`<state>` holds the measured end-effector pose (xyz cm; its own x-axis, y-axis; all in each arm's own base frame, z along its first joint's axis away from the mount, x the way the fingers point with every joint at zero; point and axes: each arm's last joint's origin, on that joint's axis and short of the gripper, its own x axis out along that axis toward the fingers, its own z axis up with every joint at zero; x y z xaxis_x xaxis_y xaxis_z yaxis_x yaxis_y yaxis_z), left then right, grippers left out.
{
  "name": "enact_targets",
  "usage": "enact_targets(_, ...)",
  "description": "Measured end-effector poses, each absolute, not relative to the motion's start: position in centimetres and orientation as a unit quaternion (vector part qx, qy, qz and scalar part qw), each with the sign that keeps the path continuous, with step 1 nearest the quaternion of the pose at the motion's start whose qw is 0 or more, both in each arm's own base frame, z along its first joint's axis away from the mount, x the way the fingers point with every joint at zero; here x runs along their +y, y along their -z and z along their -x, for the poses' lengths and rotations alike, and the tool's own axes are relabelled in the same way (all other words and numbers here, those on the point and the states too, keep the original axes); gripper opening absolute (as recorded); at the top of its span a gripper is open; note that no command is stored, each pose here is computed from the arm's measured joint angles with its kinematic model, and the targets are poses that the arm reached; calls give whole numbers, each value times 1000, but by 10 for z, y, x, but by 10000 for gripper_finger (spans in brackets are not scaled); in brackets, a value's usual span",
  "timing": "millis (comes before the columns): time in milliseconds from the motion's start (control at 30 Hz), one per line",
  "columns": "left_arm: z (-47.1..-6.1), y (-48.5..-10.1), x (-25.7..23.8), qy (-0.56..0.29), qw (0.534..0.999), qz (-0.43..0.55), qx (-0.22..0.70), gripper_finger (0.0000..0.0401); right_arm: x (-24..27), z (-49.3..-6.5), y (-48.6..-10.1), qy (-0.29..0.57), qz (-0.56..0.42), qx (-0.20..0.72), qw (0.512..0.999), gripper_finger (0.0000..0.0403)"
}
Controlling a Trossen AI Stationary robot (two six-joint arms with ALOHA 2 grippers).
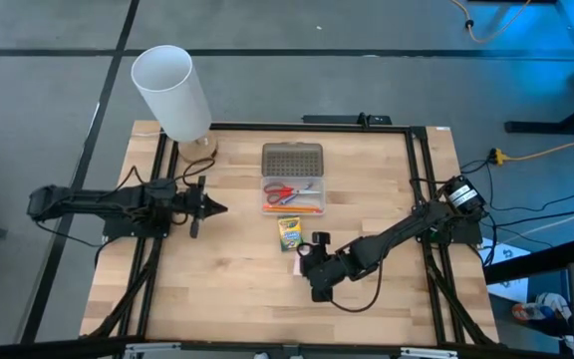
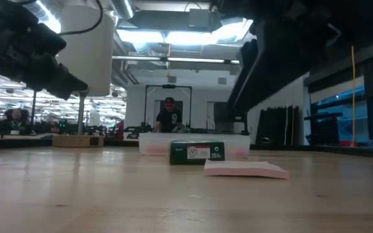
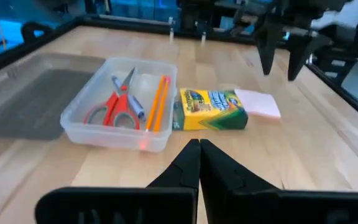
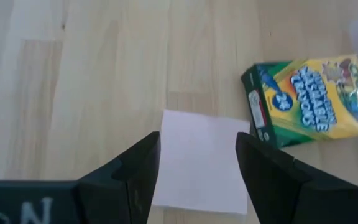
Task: Pack school essentials
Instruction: Put the light pink sticky note into the gray supply box
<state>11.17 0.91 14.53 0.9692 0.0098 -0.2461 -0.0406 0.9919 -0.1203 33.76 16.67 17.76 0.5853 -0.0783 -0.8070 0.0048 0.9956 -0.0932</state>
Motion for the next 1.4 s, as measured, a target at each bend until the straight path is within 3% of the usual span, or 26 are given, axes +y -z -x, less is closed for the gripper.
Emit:
enact_targets(300, -109, -147, 12, -70, 990, 40, 114, 0, 166, -336, -174, 38, 22, 465, 884, 213)
enact_targets(700, -109, -147, 12, -72, 990, 38, 113, 0, 182, -343, -142, 20, 14, 499, 866, 213)
enact_targets(1200, -109, -147, 12, -72, 990, 38, 113, 0, 190, -353, -111, 59, 58, 549, 831, 212)
enact_targets(1400, -109, -147, 12, -72, 990, 38, 113, 0, 189, -352, -111, 77, 46, 551, 830, 166)
